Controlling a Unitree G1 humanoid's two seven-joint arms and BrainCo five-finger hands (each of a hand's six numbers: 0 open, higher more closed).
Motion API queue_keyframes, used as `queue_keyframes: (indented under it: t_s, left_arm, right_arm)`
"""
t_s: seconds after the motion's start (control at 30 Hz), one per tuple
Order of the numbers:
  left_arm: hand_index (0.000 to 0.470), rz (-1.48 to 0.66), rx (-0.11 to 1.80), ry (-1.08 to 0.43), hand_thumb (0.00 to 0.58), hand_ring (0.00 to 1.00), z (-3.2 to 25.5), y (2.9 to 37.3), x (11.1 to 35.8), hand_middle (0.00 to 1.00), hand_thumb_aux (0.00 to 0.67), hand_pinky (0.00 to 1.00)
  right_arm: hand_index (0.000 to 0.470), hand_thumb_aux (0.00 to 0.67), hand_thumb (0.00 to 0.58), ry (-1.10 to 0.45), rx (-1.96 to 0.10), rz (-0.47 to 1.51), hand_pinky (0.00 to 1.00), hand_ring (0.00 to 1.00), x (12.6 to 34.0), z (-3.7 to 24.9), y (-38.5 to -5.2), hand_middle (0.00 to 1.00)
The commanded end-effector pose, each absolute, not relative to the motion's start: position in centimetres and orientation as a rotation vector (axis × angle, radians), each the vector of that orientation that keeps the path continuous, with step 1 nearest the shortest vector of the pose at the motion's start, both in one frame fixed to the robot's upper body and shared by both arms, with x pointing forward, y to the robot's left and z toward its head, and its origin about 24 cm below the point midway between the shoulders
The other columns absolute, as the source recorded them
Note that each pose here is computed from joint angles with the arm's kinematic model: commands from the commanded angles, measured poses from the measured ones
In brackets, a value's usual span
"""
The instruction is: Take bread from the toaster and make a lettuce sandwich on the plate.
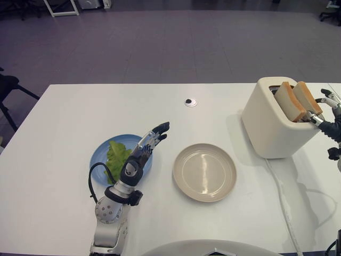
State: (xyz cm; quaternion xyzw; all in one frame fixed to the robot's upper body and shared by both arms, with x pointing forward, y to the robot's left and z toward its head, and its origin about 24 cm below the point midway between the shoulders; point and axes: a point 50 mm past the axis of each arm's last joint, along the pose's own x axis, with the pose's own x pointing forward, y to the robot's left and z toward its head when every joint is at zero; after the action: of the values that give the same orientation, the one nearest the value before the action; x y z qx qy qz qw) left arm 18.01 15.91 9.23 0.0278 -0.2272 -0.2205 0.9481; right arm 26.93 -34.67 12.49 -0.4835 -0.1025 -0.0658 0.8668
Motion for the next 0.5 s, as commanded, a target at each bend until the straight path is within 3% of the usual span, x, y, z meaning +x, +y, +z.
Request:
queue_keyframes:
  t_s: [0.03, 0.1, 0.17, 0.33, 0.5]
  left_arm:
    - [0.0, -0.452, 0.064, -0.45, 0.0, 0.0, 9.0, 15.9, 17.9, 0.0, 0.0, 0.0]
    - [0.0, -0.451, 0.064, -0.45, 0.0, 0.0, 9.0, 15.9, 17.9, 0.0, 0.0, 0.0]
    - [0.0, -0.451, 0.064, -0.45, 0.0, 0.0, 9.0, 15.9, 17.9, 0.0, 0.0, 0.0]
    - [0.0, -0.45, 0.065, -0.451, 0.0, 0.0, 9.0, 15.9, 17.9, 0.0, 0.0, 0.0]
    - [0.0, -0.446, 0.065, -0.452, 0.0, 0.0, 9.1, 15.9, 17.9, 0.0, 0.0, 0.0]
  right_arm:
    - [0.308, 0.439, 0.511, -0.216, -1.014, -0.111, 0.0, 0.0, 27.0, 12.4, -34.4, 0.0]
    - [0.365, 0.52, 0.551, -0.231, -1.012, -0.109, 0.0, 0.0, 26.9, 12.5, -34.3, 0.0]
    - [0.47, 0.67, 0.58, -0.254, -1.006, -0.103, 0.0, 0.0, 26.9, 12.8, -34.0, 0.0]
    - [0.47, 0.67, 0.58, -0.363, -0.854, -0.152, 0.0, 0.0, 26.9, 14.8, -33.5, 0.0]
    - [0.47, 0.67, 0.58, -0.57, -0.522, -0.302, 0.0, 0.0, 26.2, 20.8, -34.5, 0.0]
